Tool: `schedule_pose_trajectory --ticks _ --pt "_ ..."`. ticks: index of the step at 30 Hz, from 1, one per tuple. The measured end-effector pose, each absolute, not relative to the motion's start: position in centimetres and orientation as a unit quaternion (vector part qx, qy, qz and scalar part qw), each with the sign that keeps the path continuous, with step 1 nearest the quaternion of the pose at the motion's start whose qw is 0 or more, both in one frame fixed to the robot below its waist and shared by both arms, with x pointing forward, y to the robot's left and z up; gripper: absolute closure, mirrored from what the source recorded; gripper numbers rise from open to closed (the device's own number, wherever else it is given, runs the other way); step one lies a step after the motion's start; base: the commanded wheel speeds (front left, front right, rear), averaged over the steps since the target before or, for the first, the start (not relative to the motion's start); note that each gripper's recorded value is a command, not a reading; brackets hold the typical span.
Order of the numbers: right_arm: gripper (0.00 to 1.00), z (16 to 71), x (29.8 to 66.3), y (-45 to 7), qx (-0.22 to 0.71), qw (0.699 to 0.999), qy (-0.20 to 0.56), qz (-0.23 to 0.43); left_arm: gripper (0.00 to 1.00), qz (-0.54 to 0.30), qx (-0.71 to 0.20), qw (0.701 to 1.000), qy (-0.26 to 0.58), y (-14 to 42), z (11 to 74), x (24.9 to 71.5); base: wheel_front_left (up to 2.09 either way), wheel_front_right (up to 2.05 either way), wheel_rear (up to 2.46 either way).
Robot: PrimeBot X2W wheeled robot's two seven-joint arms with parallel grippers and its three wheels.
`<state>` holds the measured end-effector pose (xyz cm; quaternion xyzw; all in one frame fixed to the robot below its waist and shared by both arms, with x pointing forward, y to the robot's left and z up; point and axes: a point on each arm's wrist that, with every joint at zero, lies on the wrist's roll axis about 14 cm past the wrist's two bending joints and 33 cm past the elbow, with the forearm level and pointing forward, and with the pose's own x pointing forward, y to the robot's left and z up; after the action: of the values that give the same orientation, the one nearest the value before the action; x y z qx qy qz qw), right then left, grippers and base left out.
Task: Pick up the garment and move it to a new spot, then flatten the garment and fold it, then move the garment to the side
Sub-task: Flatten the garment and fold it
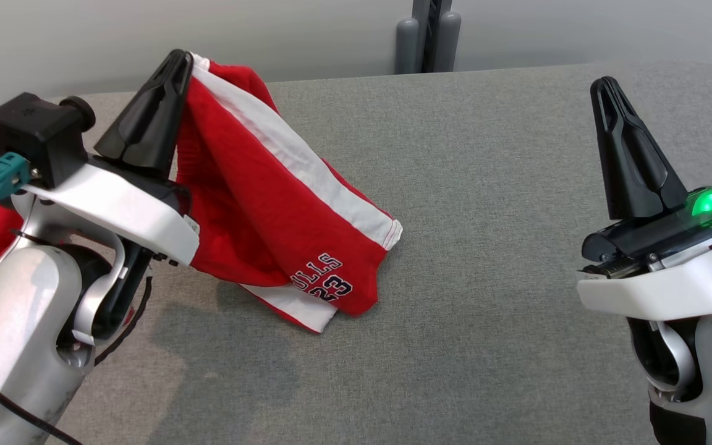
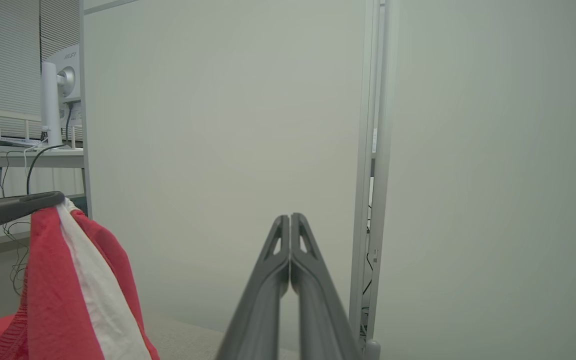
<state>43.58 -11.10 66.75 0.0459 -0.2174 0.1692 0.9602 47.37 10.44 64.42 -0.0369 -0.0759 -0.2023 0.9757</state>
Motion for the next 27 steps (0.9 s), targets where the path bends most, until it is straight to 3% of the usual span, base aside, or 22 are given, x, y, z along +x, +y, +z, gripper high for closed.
schedule_pose_trajectory --ticks 6,7,8,9,10,16,22,23,24,25,27 --pt "1.0 66.0 43.3 -11.3 0.053 0.963 -0.208 0.164 1.0 -0.205 -0.039 0.976 -0.066 10.1 63.7 47.0 0.0 0.0 0.0" --pt "0.85 65.8 43.3 -11.3 0.054 0.964 -0.205 0.162 1.0 -0.205 -0.04 0.976 -0.062 10.1 63.4 47.0 0.0 0.0 0.0" --pt "0.58 65.6 43.2 -11.4 0.055 0.965 -0.202 0.161 1.0 -0.203 -0.041 0.977 -0.057 10.2 63.1 46.9 0.0 0.0 0.0" --pt "0.15 65.3 43.2 -11.5 0.057 0.966 -0.198 0.158 1.0 -0.202 -0.045 0.977 -0.052 10.2 62.8 46.8 0.0 0.0 0.0" --pt "0.0 65.0 43.2 -11.6 0.058 0.967 -0.194 0.155 1.0 -0.2 -0.049 0.977 -0.048 10.2 62.4 46.7 0.0 0.0 0.0" --pt "0.0 61.9 43.1 -12.4 0.068 0.977 -0.152 0.135 1.0 -0.183 -0.081 0.98 -0.012 10.5 59.2 45.9 0.0 0.0 0.0" --pt "0.0 56.1 42.2 -13.0 0.085 0.987 -0.072 0.114 1.0 -0.132 -0.121 0.982 0.064 11.6 52.0 43.8 0.0 0.0 0.0" --pt "0.0 55.5 42.1 -13.0 0.087 0.988 -0.065 0.113 0.88 -0.125 -0.126 0.982 0.07 11.8 51.3 43.6 0.0 0.0 0.0" --pt "0.0 55.5 42.1 -13.0 0.087 0.988 -0.065 0.113 0.54 -0.125 -0.126 0.982 0.07 11.8 51.3 43.6 0.0 0.0 0.0" --pt "0.0 55.0 42.0 -12.9 0.089 0.988 -0.057 0.113 0.0 -0.12 -0.128 0.982 0.073 11.9 50.8 43.4 0.0 0.0 0.0" --pt "0.0 54.2 41.8 -12.9 0.091 0.988 -0.046 0.112 0.0 -0.11 -0.133 0.982 0.073 12.1 50.1 43.1 0.0 0.0 0.0"
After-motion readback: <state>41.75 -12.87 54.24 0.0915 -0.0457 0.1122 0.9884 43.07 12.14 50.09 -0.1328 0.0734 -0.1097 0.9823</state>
